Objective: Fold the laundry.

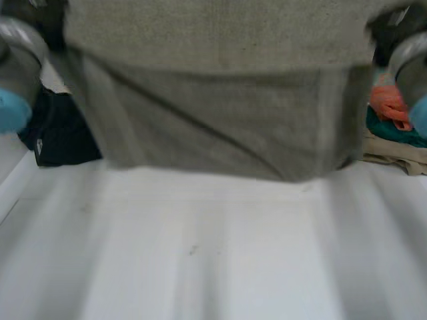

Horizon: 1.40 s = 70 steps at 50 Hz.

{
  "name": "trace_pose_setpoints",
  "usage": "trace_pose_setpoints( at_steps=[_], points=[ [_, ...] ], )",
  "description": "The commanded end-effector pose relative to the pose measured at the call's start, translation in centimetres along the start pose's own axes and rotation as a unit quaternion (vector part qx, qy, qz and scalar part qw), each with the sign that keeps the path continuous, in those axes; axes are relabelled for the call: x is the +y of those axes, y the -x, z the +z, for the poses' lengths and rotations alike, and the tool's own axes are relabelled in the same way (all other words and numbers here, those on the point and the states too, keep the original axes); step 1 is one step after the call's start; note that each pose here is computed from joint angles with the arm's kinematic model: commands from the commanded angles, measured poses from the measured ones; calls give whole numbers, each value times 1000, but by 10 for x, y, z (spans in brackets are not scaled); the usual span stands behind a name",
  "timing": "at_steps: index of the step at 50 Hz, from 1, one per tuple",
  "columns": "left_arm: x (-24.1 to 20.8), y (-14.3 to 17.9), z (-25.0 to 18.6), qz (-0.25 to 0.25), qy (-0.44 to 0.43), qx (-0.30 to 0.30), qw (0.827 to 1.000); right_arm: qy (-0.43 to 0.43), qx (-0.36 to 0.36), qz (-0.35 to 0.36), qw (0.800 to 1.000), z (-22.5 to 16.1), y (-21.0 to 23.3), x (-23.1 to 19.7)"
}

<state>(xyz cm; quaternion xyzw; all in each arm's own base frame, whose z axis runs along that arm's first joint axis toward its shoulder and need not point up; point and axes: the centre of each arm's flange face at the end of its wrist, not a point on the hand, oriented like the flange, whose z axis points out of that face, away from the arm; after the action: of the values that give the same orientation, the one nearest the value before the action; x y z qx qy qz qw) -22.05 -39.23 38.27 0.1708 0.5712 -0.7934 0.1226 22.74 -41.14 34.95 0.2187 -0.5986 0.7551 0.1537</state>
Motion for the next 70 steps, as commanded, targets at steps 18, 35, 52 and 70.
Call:
trace_pose_setpoints(
  at_steps=[18, 35, 52, 70],
  points=[
    [73, -37, -40, -53, 8, 77, 996, 40, -158, 84, 983, -30, 69, 64],
    [-29, -6, -137, -23, -124, 130, 983, 35, -258, 156, 953, -28, 132, 53],
    [-113, 42, -229, -63, -265, 148, 951, -42, -350, 147, 924, -59, 259, 56],
    [-80, 67, -194, -87, -213, 112, 967, 36, -461, 132, 877, -114, 288, 72]
  ],
)
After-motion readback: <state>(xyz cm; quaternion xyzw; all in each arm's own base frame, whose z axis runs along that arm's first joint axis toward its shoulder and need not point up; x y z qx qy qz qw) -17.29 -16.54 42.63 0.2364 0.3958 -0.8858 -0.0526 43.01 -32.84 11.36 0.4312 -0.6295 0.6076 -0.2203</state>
